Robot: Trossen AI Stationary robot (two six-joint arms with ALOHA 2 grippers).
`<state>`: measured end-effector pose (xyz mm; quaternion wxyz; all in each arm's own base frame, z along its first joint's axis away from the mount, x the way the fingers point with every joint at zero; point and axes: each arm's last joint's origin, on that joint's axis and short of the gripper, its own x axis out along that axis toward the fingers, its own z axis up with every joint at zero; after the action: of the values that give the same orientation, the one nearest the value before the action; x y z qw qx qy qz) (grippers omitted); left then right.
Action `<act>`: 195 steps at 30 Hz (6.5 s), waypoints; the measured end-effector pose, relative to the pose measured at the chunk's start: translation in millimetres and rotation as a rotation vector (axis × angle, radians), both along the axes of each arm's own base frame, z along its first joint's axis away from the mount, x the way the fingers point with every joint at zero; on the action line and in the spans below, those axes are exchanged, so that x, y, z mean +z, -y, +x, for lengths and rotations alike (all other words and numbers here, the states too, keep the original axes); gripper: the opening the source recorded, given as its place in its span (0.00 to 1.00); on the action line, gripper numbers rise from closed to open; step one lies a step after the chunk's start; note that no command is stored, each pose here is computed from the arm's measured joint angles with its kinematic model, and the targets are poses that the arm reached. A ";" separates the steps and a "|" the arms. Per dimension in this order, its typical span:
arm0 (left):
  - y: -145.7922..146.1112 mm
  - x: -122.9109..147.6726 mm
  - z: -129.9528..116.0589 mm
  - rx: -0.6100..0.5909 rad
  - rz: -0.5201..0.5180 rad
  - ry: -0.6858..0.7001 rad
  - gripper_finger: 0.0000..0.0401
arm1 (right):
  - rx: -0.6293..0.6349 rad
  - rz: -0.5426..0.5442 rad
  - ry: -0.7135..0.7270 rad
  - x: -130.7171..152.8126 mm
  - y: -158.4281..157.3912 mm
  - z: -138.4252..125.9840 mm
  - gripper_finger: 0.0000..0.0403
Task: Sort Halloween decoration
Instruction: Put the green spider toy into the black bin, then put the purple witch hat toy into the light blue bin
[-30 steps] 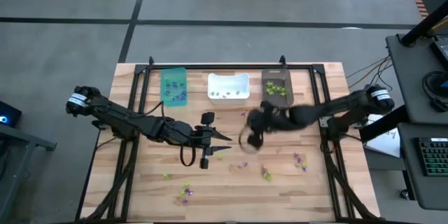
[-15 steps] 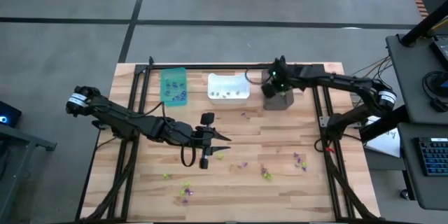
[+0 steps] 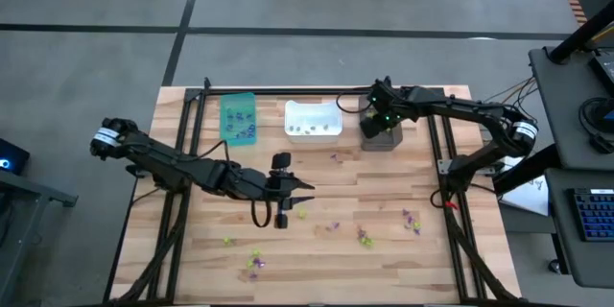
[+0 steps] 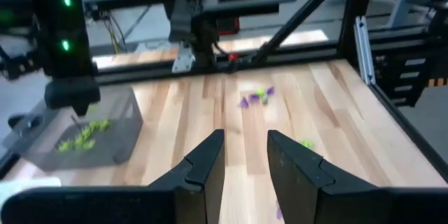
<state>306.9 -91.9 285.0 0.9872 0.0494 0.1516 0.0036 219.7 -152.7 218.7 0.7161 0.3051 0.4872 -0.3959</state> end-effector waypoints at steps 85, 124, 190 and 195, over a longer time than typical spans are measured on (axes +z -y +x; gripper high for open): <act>-17.2 -42.1 -32.2 0.447 0.065 -0.445 0.23 | 0.313 -0.159 -0.090 -40.2 -121.2 148.6 0.29; -17.0 -41.8 -31.6 0.448 0.057 -0.435 0.23 | 0.315 -0.101 -0.192 -101.2 -106.1 162.3 0.12; 9.0 56.7 -140.4 0.385 0.093 0.014 0.23 | 0.725 -0.789 0.741 -25.1 -54.6 309.0 0.02; 9.0 56.5 -140.5 0.385 0.094 0.012 0.23 | 0.701 -0.744 0.708 -28.5 -47.6 325.6 0.02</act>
<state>166.4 -100.8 341.5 0.9658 0.0654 0.1519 0.1997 545.3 -105.0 190.2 0.9800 -0.0304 0.1207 -0.1554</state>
